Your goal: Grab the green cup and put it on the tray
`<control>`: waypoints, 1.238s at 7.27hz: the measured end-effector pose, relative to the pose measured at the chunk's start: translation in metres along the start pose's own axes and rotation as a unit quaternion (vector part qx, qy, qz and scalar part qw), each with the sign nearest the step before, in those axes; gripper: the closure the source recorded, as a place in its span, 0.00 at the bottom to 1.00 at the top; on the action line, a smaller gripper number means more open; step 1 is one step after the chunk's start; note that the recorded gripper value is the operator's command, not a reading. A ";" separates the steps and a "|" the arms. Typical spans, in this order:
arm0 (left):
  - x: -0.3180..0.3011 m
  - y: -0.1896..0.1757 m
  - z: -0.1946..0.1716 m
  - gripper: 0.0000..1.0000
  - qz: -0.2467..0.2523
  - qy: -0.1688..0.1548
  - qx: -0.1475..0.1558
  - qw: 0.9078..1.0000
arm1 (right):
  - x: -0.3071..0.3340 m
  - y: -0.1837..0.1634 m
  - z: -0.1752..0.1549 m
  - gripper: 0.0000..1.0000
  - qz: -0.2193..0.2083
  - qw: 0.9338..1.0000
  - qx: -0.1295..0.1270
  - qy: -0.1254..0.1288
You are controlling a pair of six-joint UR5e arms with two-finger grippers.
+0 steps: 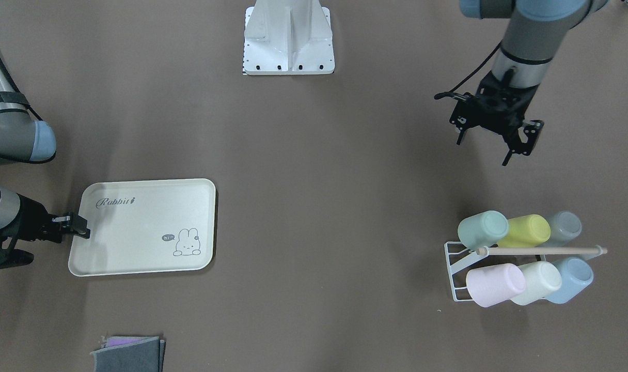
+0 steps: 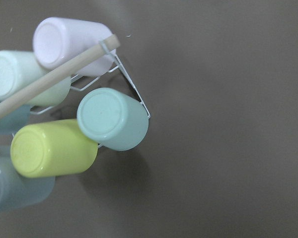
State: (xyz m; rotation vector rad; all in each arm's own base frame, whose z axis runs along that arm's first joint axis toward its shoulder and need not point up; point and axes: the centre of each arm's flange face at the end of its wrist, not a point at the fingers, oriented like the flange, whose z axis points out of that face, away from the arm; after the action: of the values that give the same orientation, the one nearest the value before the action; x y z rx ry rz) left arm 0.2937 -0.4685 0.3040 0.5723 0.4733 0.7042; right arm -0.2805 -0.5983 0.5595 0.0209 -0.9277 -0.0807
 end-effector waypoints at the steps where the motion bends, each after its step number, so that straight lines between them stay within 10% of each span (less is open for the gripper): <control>1: 0.025 0.006 0.008 0.02 0.068 -0.040 0.000 0.997 | 0.001 0.003 -0.002 0.57 -0.002 1.000 0.001 -0.002; 2: 0.042 0.013 0.013 0.02 0.138 -0.076 -0.002 0.987 | 0.001 0.006 -0.004 0.57 -0.004 1.000 0.001 -0.003; 4: 0.067 0.022 0.019 0.02 0.302 -0.157 -0.021 0.940 | 0.002 0.008 -0.004 0.57 -0.004 1.000 0.001 -0.002; 9: 0.090 0.032 0.042 0.02 0.557 -0.292 -0.131 0.766 | 0.001 0.008 0.001 0.58 -0.005 1.000 0.000 0.001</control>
State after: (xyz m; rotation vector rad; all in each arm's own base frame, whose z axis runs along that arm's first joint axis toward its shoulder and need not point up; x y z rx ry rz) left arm 0.3639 -0.3980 0.3361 0.7468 -0.6486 1.6197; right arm -0.2801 -0.5906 0.5615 0.0252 -0.9247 -0.0904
